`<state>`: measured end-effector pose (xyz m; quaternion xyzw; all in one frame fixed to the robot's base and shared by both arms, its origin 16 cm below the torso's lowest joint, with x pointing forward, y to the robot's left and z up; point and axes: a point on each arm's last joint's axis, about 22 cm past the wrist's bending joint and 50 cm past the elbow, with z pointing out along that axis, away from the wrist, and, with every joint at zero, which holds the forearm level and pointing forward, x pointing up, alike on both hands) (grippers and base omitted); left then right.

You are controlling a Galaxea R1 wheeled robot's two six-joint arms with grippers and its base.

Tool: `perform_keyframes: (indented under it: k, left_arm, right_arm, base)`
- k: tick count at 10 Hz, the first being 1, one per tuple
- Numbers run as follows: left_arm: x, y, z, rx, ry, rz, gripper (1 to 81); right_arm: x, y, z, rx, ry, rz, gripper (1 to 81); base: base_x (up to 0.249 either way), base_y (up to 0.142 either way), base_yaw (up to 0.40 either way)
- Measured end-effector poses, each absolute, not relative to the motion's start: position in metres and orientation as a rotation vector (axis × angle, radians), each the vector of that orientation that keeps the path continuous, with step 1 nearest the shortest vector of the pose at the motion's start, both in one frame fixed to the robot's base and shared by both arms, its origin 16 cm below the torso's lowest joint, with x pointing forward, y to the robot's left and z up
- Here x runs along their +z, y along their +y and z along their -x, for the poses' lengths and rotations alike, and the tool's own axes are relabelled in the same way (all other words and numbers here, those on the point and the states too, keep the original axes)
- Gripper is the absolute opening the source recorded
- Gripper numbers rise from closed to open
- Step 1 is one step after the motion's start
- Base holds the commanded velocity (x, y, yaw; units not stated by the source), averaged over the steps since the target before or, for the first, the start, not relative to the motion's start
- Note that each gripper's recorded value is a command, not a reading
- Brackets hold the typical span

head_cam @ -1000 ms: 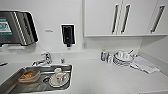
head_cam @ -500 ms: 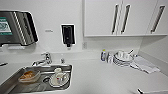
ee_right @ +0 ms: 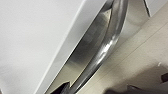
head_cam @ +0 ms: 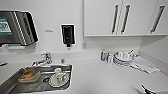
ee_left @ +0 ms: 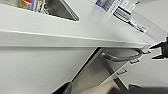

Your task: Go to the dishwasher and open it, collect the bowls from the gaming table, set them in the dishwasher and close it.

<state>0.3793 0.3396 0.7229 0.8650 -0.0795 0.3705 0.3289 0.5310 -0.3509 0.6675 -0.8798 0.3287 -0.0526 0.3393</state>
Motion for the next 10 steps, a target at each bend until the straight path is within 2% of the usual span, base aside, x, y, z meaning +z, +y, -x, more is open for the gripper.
perform_keyframes:
  k: [6, 10]
  left_arm:
    - [0.711, 0.336, -0.384, 0.968, -0.207, -2.261, 81.1]
    - [0.710, 0.338, -0.385, 0.969, -0.207, -2.266, 81.1]
  right_arm:
    - [0.693, -0.358, -0.565, -0.220, 0.835, 2.283, 81.1]
    - [0.702, -0.318, -0.522, -0.121, 0.738, 2.265, 81.1]
  base:
    - [0.000, 0.000, 0.000]
    - [0.000, 0.000, 0.000]
